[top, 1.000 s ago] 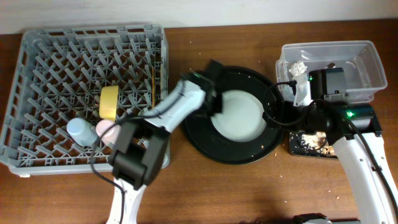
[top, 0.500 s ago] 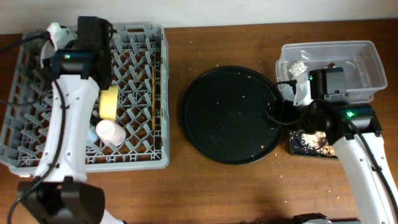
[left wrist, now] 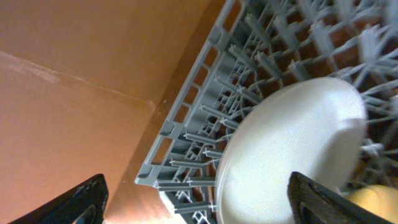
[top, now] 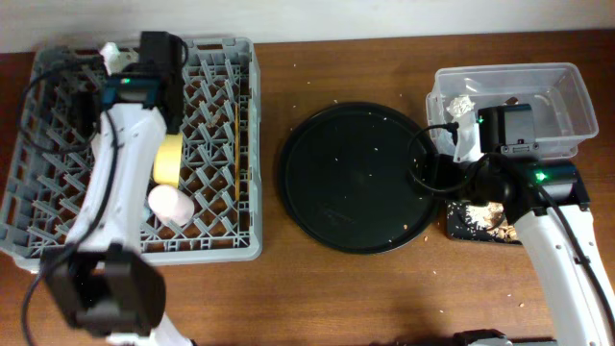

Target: Sort waste into correct bins and load items into the dishwasher rack

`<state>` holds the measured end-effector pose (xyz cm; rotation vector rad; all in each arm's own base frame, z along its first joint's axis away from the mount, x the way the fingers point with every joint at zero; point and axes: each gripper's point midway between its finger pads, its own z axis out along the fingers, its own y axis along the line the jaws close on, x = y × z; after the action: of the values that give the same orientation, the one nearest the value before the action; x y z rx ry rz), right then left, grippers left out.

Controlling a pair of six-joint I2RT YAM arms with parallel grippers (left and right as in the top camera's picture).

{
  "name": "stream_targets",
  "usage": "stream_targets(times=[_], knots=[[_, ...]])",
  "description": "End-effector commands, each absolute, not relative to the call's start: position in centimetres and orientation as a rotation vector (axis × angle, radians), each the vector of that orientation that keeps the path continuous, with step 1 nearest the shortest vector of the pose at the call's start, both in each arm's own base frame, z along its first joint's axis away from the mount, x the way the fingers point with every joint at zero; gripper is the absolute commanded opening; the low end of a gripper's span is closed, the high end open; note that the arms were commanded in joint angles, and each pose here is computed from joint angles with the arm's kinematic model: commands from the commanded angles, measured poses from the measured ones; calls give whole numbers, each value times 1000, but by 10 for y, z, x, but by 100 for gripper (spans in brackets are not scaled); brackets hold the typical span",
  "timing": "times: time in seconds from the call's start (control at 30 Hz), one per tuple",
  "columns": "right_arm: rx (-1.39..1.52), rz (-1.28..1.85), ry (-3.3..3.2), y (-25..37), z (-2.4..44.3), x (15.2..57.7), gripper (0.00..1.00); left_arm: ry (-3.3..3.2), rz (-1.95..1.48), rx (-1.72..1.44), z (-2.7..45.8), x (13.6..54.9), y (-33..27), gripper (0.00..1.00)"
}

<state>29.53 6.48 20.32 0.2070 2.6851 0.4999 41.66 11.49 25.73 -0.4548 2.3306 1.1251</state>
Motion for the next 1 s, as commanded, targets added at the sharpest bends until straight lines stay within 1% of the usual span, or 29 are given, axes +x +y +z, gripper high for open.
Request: stream_targets(times=[0.0,0.03,0.07,0.13,0.2,0.23,0.3,0.43,0.47,0.6,0.63,0.67,0.73,0.77,0.8,0.87,0.97], knots=[[65,574,2610,77,218,303,77,2371,472,-340,315,380,54,93],[-3,588,2575,83,225,304,77,2366,325,-300,329,365,38,93],[-87,589,2529,94,235,303,78,2338,202,-265,349,338,24,93],[-218,605,2457,115,251,296,80,2246,133,-253,387,274,22,98],[-290,612,2422,126,257,293,83,2191,111,-251,403,238,23,99],[-293,609,2415,127,258,295,87,2172,82,-240,407,220,20,99],[-289,604,2420,126,257,295,99,2159,76,-239,410,207,21,99],[-289,604,2423,126,257,294,98,2212,87,-238,399,199,21,99],[-289,604,2423,126,257,294,98,2293,104,-235,384,186,22,99],[-289,604,2422,126,257,294,98,2433,133,-222,361,155,23,99],[-289,604,2423,126,257,294,98,2418,130,-223,363,152,23,99],[-289,604,2423,126,257,294,99,2337,194,-243,375,152,34,99],[-289,604,2422,126,257,294,98,2082,109,-211,405,180,25,99],[-289,604,2422,126,257,294,98,1995,67,-135,411,193,15,99],[-289,604,2423,126,257,294,98,1863,8,-14,404,210,-2,99],[-289,604,2422,126,257,294,98,1753,-13,-6,373,224,-6,99],[-289,604,2423,126,257,294,98,1655,-43,7,297,230,-11,99]])
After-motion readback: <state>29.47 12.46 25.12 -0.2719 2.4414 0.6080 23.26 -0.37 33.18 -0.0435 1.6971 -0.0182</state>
